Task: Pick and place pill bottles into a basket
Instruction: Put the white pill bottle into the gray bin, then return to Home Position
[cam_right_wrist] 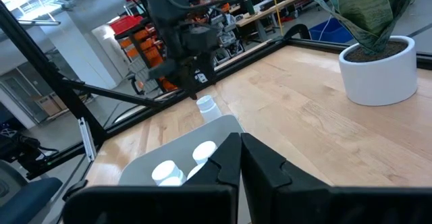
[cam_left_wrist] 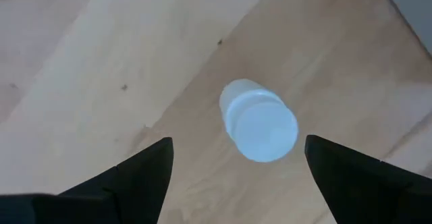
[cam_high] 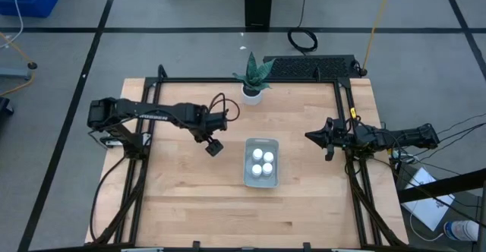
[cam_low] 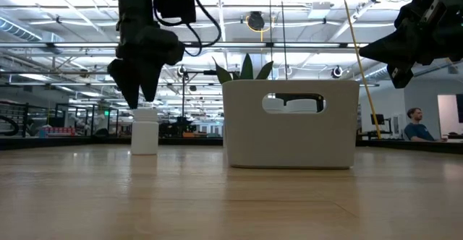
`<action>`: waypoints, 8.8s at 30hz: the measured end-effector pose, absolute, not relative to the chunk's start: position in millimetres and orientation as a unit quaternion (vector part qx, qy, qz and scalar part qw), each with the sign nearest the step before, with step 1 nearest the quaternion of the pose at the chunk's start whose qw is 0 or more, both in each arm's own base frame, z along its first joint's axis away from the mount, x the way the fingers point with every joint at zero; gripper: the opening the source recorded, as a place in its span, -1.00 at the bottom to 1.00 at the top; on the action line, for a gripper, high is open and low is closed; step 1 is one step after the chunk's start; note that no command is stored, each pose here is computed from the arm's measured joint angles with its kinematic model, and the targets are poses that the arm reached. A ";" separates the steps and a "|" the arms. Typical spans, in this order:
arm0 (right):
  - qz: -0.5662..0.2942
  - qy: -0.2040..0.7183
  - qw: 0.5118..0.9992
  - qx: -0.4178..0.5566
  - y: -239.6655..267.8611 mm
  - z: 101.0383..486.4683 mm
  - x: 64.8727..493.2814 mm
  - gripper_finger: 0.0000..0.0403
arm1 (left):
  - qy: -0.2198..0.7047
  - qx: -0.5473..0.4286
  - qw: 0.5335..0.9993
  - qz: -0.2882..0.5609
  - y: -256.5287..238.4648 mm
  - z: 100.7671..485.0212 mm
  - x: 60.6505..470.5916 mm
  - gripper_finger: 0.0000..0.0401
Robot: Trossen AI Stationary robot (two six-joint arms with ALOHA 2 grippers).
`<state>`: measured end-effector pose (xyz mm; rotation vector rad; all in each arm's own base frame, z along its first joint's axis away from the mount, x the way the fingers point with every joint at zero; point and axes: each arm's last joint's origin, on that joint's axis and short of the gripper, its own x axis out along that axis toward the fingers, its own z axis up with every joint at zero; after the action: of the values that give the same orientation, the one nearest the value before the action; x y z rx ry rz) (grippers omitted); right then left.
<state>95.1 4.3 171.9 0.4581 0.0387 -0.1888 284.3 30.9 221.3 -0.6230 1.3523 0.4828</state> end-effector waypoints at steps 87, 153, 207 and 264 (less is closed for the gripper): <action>-0.094 0.019 0.969 0.227 4.3 171.8 95.1 -0.98 | 0.598 -0.245 0.755 0.106 14.2 225.7 301.8 -0.17; -0.094 0.020 0.969 0.227 4.3 171.7 95.2 -0.98 | 0.484 -0.092 0.870 0.026 44.6 364.0 395.8 -0.15; -0.094 0.022 0.969 0.226 4.4 171.4 95.5 -0.98 | 0.632 0.011 0.774 -0.031 18.9 228.9 456.9 -0.17; -0.094 0.023 0.969 0.226 4.4 171.2 95.6 -0.98 | 0.659 -0.011 0.751 0.019 22.2 219.5 454.1 0.28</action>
<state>95.6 4.4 171.2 0.4566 0.0462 -0.1906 454.1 22.2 219.5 -0.0249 1.4404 0.0418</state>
